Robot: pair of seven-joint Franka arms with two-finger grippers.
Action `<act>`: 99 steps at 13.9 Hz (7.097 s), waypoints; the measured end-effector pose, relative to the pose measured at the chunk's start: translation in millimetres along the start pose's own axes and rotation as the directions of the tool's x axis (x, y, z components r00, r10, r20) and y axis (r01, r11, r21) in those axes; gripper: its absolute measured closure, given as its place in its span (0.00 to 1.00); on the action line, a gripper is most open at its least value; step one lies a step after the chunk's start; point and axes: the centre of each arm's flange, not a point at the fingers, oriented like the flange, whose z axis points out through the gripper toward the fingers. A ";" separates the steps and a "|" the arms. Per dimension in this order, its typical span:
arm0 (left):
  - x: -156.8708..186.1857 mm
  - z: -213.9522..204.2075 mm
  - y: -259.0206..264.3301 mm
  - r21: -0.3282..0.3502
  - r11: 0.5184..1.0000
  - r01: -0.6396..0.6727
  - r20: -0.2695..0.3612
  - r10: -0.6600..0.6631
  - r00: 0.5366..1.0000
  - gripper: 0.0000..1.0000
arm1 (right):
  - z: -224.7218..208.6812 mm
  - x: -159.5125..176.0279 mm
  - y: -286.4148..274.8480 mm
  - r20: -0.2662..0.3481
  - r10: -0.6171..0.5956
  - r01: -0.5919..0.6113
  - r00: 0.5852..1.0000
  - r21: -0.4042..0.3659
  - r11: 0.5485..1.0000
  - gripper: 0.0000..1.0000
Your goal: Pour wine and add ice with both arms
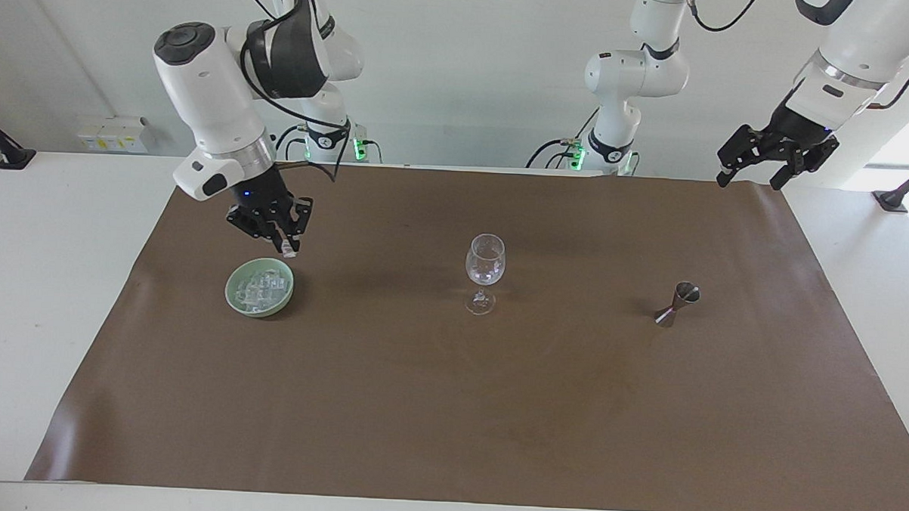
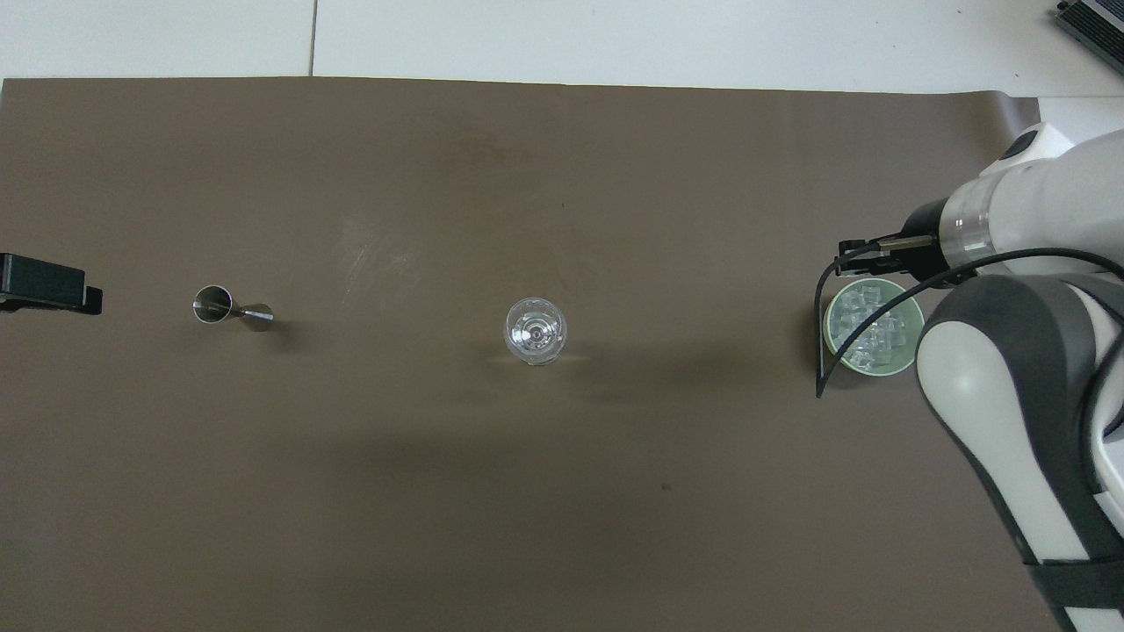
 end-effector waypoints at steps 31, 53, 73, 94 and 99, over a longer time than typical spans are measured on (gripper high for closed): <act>-0.4 0.0 0.1 0.000 1.000 0.000 0.000 0.000 1.000 0.00 | 55.3 -61.9 -253.8 0.084 0.437 -0.443 0.895 0.266 0.856 0.78; -0.5 0.0 0.2 0.000 1.000 0.000 0.000 0.000 1.000 0.00 | 63.1 -60.2 -254.1 0.078 0.443 -0.446 0.893 0.280 0.850 0.76; -0.5 0.0 0.2 0.000 1.000 0.000 0.000 0.000 1.000 0.00 | 17.5 -26.8 -178.5 -0.122 0.402 -0.381 0.908 0.159 0.911 0.00; -0.5 0.0 0.2 0.000 1.000 0.000 0.001 0.000 1.000 0.00 | -112.6 -25.1 75.6 0.063 0.163 -0.156 0.985 -0.104 0.982 0.00; -0.5 0.0 0.2 0.000 1.000 0.000 0.001 0.000 1.000 0.00 | -107.7 -25.8 72.7 0.073 0.159 -0.151 0.985 -0.105 0.983 0.00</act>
